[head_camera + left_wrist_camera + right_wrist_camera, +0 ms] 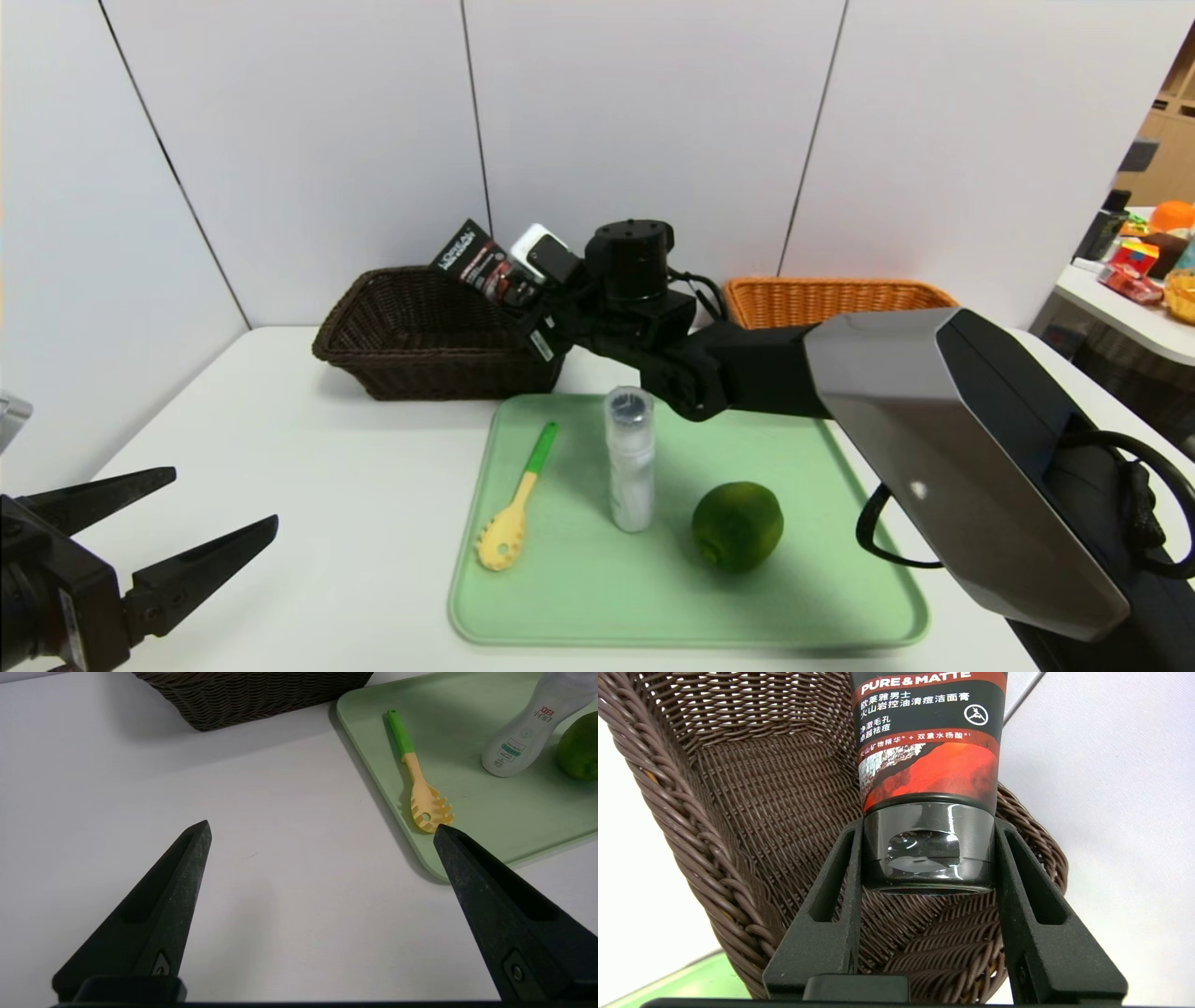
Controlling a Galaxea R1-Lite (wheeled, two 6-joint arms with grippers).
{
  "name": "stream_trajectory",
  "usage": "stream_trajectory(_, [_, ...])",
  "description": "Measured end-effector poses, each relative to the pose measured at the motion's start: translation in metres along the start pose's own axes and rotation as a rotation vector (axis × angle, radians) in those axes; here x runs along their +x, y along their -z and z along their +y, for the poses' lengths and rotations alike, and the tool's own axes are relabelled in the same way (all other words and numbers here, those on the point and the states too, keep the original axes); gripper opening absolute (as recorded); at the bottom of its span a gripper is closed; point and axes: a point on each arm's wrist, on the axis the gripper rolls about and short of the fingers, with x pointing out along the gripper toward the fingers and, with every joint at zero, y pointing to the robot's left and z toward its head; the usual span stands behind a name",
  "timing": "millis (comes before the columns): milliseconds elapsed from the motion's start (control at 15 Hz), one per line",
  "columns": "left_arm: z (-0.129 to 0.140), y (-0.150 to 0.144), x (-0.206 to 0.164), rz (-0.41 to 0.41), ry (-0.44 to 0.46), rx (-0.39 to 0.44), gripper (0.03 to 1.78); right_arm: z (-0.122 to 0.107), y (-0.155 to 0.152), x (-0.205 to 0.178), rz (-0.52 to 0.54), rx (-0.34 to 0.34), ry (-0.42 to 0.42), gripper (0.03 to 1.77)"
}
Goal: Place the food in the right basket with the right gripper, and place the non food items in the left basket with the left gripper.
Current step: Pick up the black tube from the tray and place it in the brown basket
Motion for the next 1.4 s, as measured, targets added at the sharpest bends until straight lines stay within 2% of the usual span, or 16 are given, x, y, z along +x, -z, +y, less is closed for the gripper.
stream_trajectory(533, [0.000, 0.000, 0.000, 0.000, 0.002, 0.000, 1.69, -0.005, -0.001, -0.002, 0.003, -0.003, 0.023, 0.82])
stream_trajectory(733, [0.000, 0.000, 0.000, 0.000, 0.001, 0.000, 1.69, -0.007, -0.002, -0.002, 0.006, -0.002, 0.039, 1.10])
stream_trajectory(933, [0.000, 0.000, 0.000, -0.001, 0.002, 0.001, 1.69, -0.007, -0.003, -0.003, 0.005, -0.002, 0.038, 1.30])
stream_trajectory(1200, [0.000, 0.000, 0.000, -0.002, 0.000, 0.001, 1.69, -0.012, -0.010, -0.007, -0.007, 0.000, 0.051, 1.46])
stream_trajectory(1400, [0.000, -0.001, -0.001, -0.006, -0.001, 0.002, 1.69, -0.025, -0.025, -0.016, -0.041, -0.010, 0.080, 1.54])
